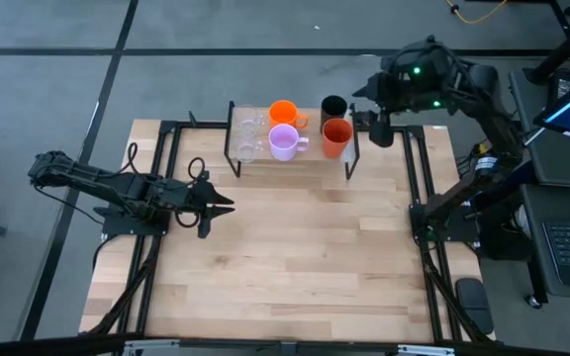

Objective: Stack small to large cups/mugs on shelf
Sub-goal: Return to Home Position

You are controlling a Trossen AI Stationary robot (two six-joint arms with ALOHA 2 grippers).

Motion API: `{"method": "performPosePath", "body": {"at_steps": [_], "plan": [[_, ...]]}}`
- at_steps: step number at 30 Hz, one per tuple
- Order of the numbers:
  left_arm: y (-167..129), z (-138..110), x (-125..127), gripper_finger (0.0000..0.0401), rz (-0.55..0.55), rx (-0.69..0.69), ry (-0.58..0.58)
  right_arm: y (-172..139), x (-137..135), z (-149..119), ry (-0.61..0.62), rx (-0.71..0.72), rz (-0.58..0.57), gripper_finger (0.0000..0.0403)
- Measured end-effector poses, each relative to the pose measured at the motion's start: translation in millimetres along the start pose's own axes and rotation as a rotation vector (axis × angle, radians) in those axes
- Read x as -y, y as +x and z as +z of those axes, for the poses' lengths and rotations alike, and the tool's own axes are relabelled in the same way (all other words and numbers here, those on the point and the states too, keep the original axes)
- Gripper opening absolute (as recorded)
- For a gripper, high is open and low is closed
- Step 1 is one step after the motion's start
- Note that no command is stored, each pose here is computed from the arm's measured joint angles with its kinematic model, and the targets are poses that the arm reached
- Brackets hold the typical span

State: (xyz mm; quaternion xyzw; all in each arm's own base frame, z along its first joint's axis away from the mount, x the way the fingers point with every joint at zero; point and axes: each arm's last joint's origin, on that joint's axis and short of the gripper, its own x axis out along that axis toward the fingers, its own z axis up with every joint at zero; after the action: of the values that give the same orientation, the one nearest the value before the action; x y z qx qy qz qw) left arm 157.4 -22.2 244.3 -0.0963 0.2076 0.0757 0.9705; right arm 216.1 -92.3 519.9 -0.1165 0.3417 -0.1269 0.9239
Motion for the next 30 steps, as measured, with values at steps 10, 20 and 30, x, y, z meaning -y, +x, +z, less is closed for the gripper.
{"method": "performPosePath", "body": {"at_steps": [10, 20, 30], "plan": [[0, 0, 0, 0.0089, 0.0, 0.0, 0.007, -7, -2, -5, 0.153, -0.039, 0.02, 0.0223], [0, 0, 0, 0.0089, 0.0, 0.0, 0.027, -92, -15, -25, 0.215, 0.229, 0.103, 0.0223], [0, 0, 0, 0.0089, 0.0, 0.001, 0.019, -117, -29, -60, 0.281, 0.358, 0.072, 0.0223]]}}
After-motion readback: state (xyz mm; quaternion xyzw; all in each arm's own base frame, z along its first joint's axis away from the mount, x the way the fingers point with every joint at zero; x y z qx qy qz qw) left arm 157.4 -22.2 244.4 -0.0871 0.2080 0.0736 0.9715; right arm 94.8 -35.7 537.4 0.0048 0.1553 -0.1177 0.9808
